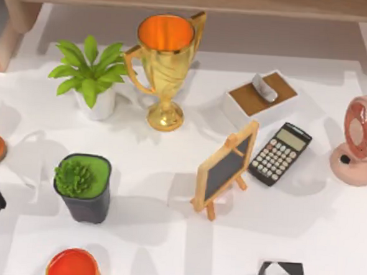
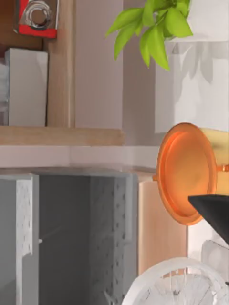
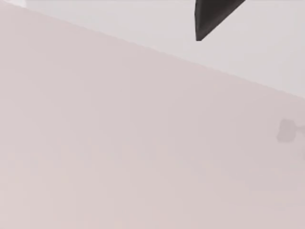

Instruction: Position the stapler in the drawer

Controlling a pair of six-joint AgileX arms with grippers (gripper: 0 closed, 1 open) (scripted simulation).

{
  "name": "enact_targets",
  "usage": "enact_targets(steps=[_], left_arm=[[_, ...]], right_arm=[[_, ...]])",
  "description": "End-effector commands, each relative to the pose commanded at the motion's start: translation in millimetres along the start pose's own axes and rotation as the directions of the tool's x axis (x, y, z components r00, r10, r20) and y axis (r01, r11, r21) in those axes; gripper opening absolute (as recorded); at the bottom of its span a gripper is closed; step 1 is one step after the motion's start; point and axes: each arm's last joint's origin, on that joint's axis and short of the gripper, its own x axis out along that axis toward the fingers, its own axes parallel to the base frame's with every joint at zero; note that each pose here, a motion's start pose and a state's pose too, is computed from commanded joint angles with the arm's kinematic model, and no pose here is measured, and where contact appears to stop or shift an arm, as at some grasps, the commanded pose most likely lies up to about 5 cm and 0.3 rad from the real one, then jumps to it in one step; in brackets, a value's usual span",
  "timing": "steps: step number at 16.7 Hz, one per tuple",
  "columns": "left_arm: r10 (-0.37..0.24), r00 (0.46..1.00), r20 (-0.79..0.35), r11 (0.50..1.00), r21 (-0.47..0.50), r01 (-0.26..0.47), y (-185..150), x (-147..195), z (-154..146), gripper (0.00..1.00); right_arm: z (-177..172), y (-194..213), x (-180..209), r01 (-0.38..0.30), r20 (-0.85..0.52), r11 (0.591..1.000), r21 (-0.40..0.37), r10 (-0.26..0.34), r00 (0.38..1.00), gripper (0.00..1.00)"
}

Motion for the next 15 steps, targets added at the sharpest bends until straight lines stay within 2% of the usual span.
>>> enact_targets(steps=[4,7,11,15], left_arm=[[0.0,1.0,0.0,1.0,0.0,0.0,0.0,0.0,0.0,1.0],[0.0,1.0,0.0,1.0,0.0,0.0,0.0,0.0,0.0,1.0],[0.0,1.0,0.0,1.0,0.0,0.0,0.0,0.0,0.0,1.0],[0.0,1.0,0.0,1.0,0.0,0.0,0.0,0.0,0.0,1.0]], right_arm=[[-60.6,24.8,-9.8,0.168,0.112,0.972,-0.164,-0.151,0.982,1.0],[-94.0,62.5,-19.5,0.269,0.199,0.92,-0.286,-0.217,0.956,1.0],[-114.9,123.9,-36.0,0.372,0.327,0.823,-0.43,-0.242,0.914,1.0],[-109.1,179.3,-53.4,0.46,0.471,0.71,-0.533,-0.203,0.858,1.0]])
